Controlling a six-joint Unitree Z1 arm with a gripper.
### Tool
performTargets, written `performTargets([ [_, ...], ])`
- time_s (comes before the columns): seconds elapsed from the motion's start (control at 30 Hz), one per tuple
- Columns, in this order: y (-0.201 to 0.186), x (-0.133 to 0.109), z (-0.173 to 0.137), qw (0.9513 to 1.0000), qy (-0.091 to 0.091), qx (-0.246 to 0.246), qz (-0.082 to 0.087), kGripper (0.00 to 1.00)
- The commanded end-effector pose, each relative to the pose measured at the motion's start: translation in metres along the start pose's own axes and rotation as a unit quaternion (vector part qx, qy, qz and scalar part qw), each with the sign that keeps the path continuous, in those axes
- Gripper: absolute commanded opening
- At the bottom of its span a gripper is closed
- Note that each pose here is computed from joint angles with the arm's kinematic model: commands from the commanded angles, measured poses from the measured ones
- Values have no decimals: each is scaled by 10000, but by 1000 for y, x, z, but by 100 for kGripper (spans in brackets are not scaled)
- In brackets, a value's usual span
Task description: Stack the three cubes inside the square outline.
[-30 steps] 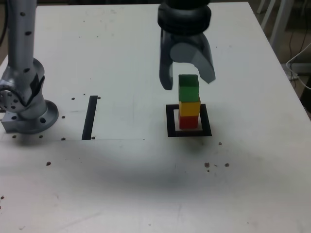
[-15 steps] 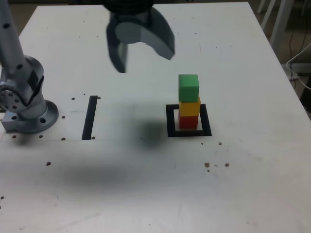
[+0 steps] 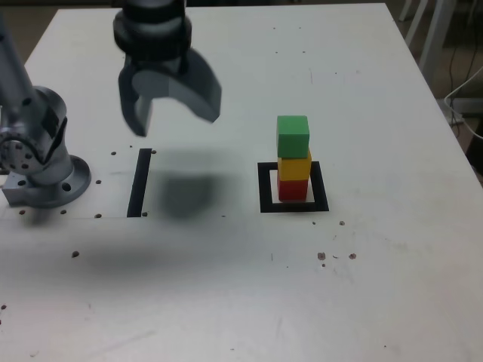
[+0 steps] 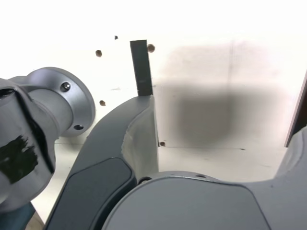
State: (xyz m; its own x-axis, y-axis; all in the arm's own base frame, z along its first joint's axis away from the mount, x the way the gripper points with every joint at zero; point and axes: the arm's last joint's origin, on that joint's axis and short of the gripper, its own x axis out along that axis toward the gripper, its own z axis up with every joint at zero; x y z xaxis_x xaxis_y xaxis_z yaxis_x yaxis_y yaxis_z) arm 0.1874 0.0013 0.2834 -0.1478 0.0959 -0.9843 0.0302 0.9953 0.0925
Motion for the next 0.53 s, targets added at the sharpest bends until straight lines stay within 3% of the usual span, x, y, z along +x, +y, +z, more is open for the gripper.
performTargets([
  [0.0,-1,13,-5,10000,42,5,-36,100],
  [0.3,-2,31,-23,9999,127,4,87,100],
  [0.5,-6,37,-36,9999,98,-51,-48,100],
])
